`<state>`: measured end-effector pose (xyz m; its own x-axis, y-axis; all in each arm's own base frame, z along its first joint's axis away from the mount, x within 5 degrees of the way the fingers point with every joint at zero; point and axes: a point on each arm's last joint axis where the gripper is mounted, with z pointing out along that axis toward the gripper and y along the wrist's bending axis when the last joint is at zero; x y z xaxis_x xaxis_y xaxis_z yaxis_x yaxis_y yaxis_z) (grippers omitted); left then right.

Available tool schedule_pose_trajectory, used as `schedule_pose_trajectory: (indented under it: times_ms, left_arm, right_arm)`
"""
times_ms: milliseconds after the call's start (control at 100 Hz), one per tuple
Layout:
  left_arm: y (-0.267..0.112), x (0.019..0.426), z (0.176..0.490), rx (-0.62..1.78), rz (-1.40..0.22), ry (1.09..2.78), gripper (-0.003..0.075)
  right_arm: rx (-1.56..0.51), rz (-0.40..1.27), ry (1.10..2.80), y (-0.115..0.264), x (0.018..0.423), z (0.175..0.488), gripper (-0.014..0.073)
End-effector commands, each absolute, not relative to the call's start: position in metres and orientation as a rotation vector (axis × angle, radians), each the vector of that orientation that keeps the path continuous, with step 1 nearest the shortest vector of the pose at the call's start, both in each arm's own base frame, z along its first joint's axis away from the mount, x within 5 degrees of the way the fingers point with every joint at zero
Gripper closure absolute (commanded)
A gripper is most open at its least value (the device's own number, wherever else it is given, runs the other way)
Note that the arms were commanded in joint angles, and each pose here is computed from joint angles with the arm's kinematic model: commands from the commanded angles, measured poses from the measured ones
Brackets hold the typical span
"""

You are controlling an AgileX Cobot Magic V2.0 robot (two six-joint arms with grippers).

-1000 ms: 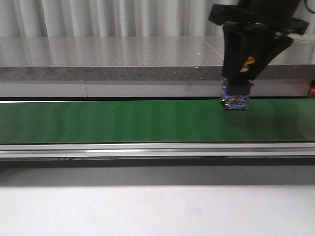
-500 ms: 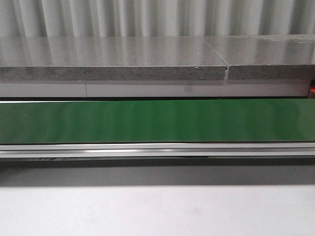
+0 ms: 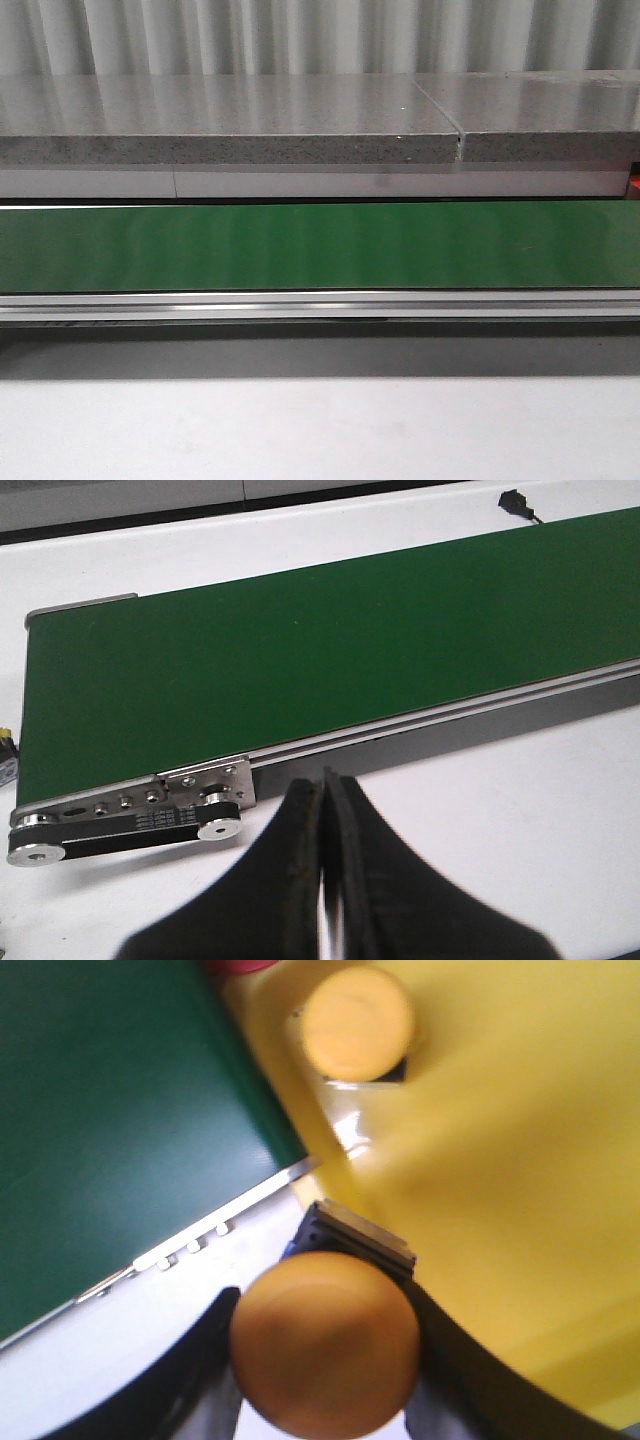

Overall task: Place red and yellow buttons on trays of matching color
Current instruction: 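Carry the yellow button into the yellow tray and open the right gripper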

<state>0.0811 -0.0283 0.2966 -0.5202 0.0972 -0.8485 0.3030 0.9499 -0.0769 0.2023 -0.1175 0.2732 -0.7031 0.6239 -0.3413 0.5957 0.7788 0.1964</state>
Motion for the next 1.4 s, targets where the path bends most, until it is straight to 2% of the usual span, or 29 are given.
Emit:
schedule_pose_trajectory:
  times_ms: [0, 520, 1000, 1100, 1200, 1250, 1300, 1390]
  left_arm:
    - [-0.029, 0.084, 0.311, 0.263, -0.282, 2.028, 0.0740]
    - [-0.029, 0.084, 0.311, 0.263, -0.282, 2.028, 0.0740]
    - [-0.029, 0.084, 0.311, 0.263, -0.282, 2.028, 0.0740]
    - [-0.029, 0.084, 0.311, 0.263, -0.282, 2.028, 0.0740]
    - [-0.029, 0.084, 0.311, 0.263, -0.282, 2.028, 0.0740]
    - [-0.029, 0.084, 0.311, 0.263, -0.282, 2.028, 0.0740]
    - [-0.029, 0.084, 0.311, 0.263, -0.282, 2.028, 0.0740]
    - [-0.029, 0.084, 0.311, 0.263, -0.282, 2.028, 0.0740]
  right_arm:
    - [0.980, 0.058, 2.465, -0.128, 0.197, 0.283, 0.0403]
    - [1.112, 0.054, 2.472, -0.156, 0.217, 0.239, 0.0403]
    - [1.142, 0.062, 2.504, -0.164, 0.226, 0.218, 0.0393]
    - [1.141, 0.059, 2.499, -0.164, 0.226, 0.218, 0.0304]
    - [1.143, 0.064, 2.508, -0.164, 0.226, 0.218, 0.0110]
    - [1.143, 0.065, 2.508, -0.164, 0.226, 0.218, 0.0044]
    - [1.140, 0.064, 2.504, -0.163, 0.226, 0.219, 0.0011]
    - [1.130, 0.055, 2.484, -0.162, 0.225, 0.225, 0.0015]
